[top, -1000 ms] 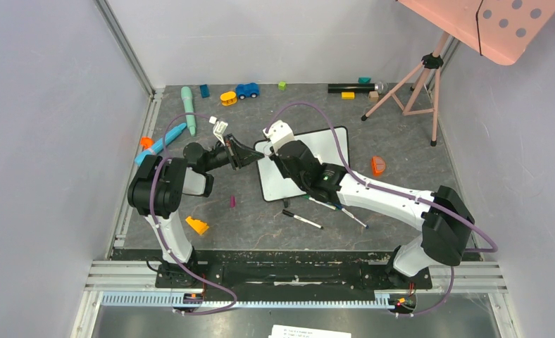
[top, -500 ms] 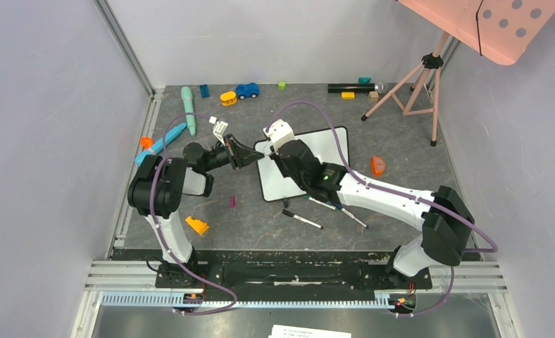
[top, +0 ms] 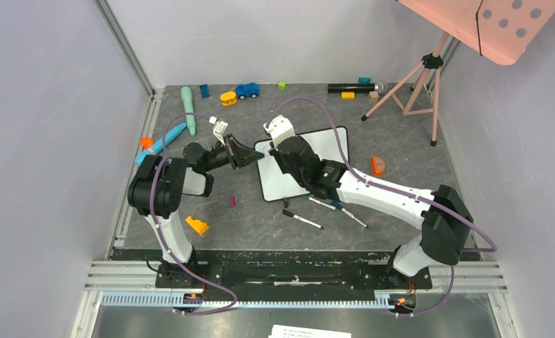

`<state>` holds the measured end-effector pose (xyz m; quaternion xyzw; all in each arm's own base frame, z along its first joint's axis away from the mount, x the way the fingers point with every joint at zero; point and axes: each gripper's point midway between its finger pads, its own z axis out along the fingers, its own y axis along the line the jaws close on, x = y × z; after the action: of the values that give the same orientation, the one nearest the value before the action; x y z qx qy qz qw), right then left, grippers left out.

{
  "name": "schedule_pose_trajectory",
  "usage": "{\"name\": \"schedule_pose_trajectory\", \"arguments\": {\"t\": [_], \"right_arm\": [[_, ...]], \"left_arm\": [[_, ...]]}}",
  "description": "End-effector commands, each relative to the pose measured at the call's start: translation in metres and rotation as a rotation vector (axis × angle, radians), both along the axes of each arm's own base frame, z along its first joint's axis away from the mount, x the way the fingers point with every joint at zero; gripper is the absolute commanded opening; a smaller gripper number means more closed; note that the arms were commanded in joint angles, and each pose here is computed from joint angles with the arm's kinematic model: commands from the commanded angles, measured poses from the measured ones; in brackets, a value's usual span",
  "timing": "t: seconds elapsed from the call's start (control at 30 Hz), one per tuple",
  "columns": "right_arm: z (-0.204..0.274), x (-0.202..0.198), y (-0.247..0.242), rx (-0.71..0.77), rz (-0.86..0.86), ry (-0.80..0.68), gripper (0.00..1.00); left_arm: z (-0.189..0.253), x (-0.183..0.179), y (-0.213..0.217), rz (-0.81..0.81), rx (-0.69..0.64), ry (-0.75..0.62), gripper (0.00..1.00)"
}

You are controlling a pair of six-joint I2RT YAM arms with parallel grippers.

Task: Write a sentence on the whiteboard

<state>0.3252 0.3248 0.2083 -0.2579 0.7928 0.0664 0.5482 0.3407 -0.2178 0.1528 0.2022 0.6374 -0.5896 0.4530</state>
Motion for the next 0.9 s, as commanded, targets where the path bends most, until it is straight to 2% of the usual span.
{"name": "schedule_pose_trajectory", "arguments": {"t": [0.0,0.33,0.7,0.87], "right_arm": [[0.015,0.012,0.002,0.018,-0.023,-0.034,0.00],[0.020,0.004,0.011,0.056,0.039,-0.022,0.00],[0.051,-0.007,0.000,0.157,0.071,-0.061,0.00],[0.051,-0.007,-0.009,0.152,0.050,-0.064,0.00]], "left_arm": [[0.021,-0.003,0.001,-0.009,0.004,-0.158,0.02],[0.020,-0.003,0.001,-0.008,0.003,-0.157,0.02],[0.021,-0.003,0.001,-0.009,0.003,-0.157,0.02],[0.021,-0.003,0.001,-0.008,0.003,-0.158,0.02]]}}
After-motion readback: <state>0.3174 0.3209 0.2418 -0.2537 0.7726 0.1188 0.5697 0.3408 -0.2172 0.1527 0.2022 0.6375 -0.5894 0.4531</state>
